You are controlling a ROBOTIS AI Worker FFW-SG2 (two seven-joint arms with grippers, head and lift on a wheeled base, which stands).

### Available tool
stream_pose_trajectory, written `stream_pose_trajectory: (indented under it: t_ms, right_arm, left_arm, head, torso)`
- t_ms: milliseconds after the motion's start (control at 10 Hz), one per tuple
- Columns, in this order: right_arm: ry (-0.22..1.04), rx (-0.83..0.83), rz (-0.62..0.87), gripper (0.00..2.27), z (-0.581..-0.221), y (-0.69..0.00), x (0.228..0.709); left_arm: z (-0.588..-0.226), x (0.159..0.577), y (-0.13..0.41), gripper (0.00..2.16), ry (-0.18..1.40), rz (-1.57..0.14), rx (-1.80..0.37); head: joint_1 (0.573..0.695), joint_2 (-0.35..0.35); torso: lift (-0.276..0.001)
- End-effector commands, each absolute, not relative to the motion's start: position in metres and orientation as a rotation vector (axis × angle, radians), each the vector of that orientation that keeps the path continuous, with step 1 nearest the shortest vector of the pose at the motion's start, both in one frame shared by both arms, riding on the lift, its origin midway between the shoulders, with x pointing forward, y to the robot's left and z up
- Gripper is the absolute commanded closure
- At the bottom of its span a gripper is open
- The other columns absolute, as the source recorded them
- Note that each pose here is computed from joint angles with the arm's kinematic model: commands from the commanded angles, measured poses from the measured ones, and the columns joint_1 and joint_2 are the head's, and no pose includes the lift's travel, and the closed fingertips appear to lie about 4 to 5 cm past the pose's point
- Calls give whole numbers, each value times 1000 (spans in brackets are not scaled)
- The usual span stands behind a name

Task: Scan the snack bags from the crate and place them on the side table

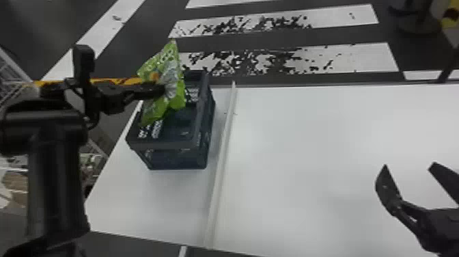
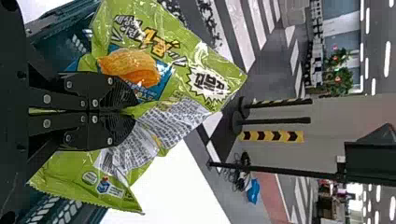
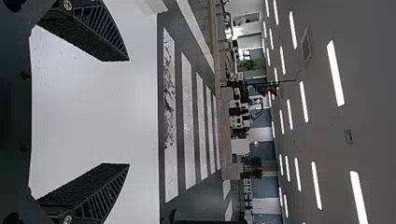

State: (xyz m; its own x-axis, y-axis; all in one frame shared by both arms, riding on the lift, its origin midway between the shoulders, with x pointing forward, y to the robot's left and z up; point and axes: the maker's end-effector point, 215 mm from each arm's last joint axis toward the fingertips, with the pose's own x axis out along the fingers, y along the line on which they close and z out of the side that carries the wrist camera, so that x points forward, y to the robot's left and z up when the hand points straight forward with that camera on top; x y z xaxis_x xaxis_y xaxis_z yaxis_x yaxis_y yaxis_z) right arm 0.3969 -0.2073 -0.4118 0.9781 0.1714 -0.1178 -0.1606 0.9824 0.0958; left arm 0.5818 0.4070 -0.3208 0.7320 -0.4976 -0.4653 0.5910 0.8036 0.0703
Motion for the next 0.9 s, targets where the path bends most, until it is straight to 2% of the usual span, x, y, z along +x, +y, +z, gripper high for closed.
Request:
stream_pose_trajectory:
  t_ms: [0,400,800]
  right_arm:
    - [125,86,169,66,-411,-206,397]
    - [124,85,173,73,-410,-205,396]
    - [118,85,173,76,-406,-205,396]
  left_arm:
    - [-301,578,392,2138,416,-589,166]
    - [-249,569,328,2135,365,-614,69]
    - [-270,548,217,2135,381,-717,11]
  head:
    - [695,224]
    - [695,180]
    - [695,91]
  torso:
    - [-94]
    - [-94]
    - [-94]
